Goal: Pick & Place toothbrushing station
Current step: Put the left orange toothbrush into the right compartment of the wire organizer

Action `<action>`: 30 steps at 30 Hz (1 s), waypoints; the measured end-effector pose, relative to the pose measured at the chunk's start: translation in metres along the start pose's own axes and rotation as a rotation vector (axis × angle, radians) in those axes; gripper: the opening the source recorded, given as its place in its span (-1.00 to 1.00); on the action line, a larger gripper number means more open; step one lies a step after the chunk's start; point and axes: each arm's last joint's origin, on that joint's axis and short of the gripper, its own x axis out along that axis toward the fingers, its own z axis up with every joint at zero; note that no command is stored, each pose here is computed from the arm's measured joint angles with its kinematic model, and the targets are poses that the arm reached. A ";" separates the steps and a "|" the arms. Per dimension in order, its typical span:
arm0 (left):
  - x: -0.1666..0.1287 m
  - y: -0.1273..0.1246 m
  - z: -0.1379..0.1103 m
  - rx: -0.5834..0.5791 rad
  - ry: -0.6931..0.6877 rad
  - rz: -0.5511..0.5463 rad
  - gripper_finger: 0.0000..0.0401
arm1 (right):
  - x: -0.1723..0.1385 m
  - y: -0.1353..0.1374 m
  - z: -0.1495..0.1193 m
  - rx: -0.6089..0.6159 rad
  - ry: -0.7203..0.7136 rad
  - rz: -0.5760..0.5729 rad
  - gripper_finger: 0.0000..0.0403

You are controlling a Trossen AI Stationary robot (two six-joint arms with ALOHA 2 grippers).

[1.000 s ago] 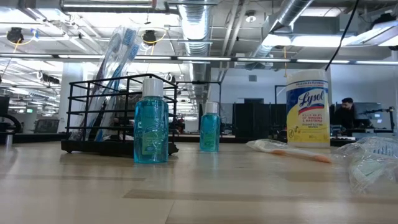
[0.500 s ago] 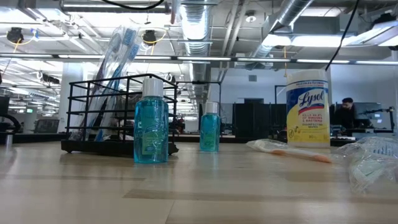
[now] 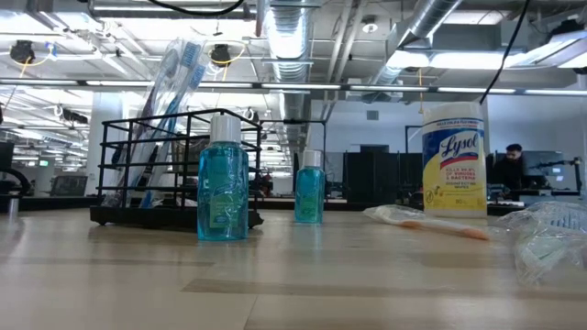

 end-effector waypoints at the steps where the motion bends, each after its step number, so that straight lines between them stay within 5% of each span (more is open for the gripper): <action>1: 0.000 0.000 0.000 0.000 0.002 0.003 -0.85 | 0.000 0.000 0.000 0.000 0.003 -0.009 -0.95; 14: -0.010 0.004 0.011 -0.023 -0.008 0.008 -0.64 | 0.000 0.002 0.001 -0.011 0.006 -0.010 -0.99; 30: -0.047 0.003 0.031 -0.038 -0.073 -0.026 -0.65 | -0.001 0.006 -0.009 0.092 0.060 -0.044 -1.00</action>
